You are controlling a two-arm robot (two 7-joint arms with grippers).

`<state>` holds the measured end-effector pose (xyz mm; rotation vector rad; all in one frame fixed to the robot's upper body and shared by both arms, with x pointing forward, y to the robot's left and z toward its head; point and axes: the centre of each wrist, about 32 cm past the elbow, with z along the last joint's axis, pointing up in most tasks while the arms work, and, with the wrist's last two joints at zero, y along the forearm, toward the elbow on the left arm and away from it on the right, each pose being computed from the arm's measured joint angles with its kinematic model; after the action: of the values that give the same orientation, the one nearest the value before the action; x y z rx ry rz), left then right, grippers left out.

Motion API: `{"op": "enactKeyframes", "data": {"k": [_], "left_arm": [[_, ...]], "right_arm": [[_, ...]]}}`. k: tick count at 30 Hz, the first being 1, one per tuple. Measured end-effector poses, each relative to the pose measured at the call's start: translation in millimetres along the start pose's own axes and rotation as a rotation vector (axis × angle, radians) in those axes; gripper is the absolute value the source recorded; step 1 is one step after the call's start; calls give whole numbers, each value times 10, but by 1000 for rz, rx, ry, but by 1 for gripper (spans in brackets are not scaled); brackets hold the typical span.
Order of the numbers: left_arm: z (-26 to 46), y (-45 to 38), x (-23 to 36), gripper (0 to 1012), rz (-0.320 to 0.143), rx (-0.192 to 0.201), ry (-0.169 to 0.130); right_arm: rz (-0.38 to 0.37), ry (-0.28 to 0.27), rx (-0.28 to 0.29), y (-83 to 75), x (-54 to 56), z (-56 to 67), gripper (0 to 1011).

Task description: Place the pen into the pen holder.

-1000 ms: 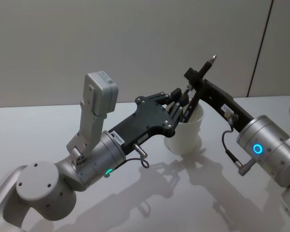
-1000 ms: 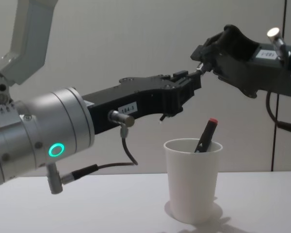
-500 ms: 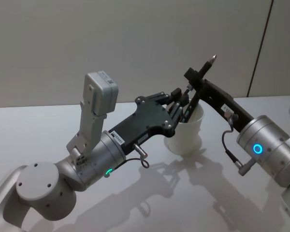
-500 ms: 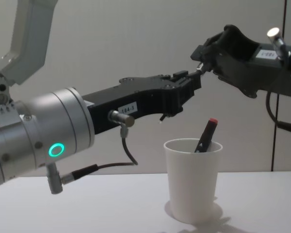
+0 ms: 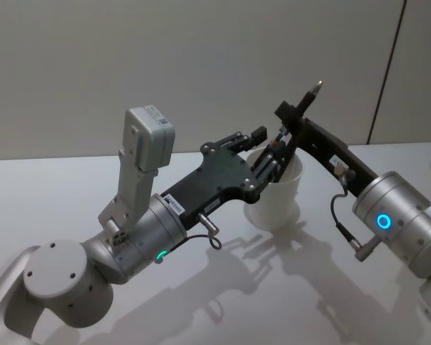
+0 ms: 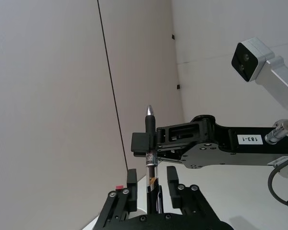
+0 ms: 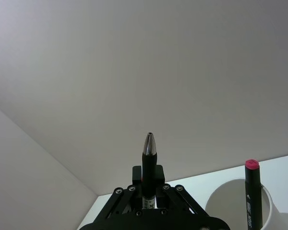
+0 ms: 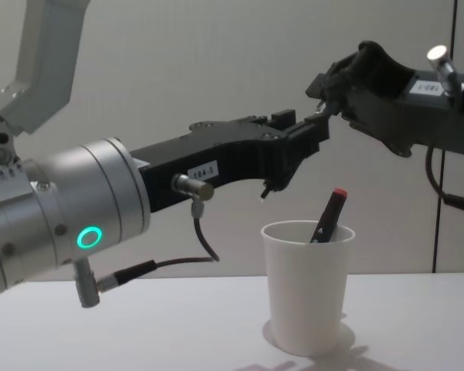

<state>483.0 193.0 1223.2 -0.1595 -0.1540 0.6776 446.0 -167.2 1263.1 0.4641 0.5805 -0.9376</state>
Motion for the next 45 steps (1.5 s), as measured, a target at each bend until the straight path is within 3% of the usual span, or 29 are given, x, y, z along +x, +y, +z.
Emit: {"op": "enactKeyframes", "data": {"k": [4, 5, 8, 15, 22, 45], "left_arm": [[-1, 0, -1, 440, 0, 0, 0], [-1, 0, -1, 508, 0, 0, 0], [-1, 0, -1, 570, 0, 0, 0], [-2, 0, -1, 824, 0, 1, 0], [-3, 0, -1, 998, 0, 1, 0], [-3, 0, -1, 1001, 0, 2, 0]], "right_arm": [[0, 0, 0, 1, -1, 0, 129], [0, 0, 0, 0, -1, -1, 129], [1, 0, 0, 1, -3, -1, 129], [1, 1, 0, 2, -4, -2, 129], [2, 1, 0, 2, -5, -2, 129], [-14, -66, 39, -30, 92, 54, 129]]}}
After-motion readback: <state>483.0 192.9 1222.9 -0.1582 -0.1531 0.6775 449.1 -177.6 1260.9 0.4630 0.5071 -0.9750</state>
